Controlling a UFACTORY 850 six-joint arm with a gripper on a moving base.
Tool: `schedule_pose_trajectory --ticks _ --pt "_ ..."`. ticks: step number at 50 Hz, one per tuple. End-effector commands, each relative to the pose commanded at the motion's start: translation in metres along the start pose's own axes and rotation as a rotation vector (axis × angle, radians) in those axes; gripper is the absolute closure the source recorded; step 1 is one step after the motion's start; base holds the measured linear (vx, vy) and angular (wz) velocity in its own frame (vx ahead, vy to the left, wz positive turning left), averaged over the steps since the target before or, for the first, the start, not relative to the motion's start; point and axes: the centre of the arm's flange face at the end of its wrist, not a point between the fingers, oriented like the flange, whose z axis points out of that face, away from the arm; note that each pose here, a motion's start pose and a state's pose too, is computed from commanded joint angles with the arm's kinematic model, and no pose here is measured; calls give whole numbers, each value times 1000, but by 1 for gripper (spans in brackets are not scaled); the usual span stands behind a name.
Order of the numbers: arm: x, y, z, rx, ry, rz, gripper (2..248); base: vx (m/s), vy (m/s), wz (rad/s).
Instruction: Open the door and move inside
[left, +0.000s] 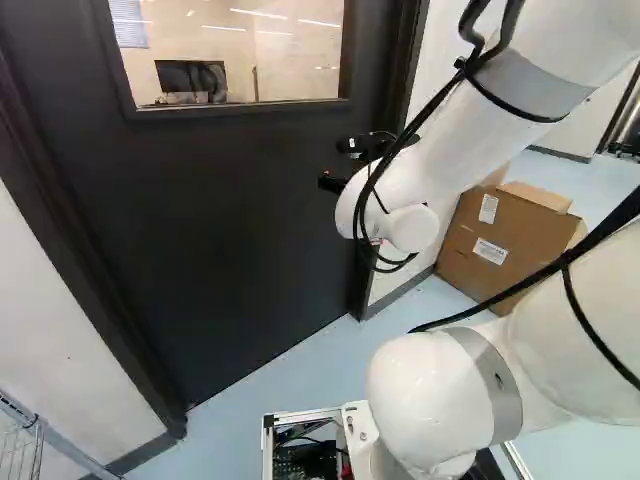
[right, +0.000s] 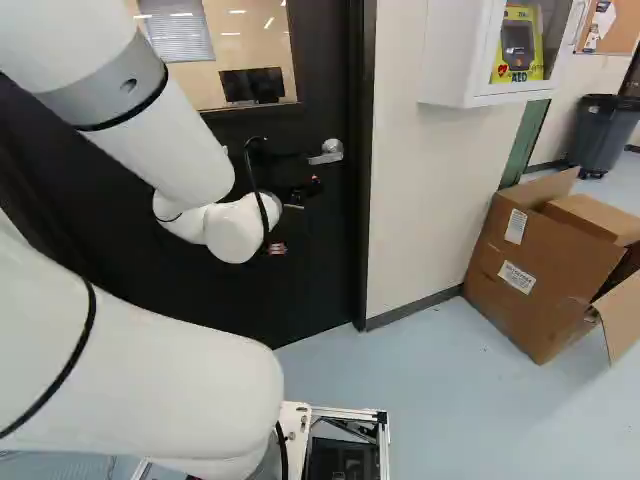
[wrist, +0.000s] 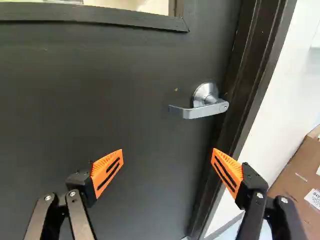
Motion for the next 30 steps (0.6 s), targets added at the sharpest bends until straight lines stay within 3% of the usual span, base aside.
schedule_pose_trajectory --ticks 30 --pt "36 0 24 3 62 -4 3 0 0 0"
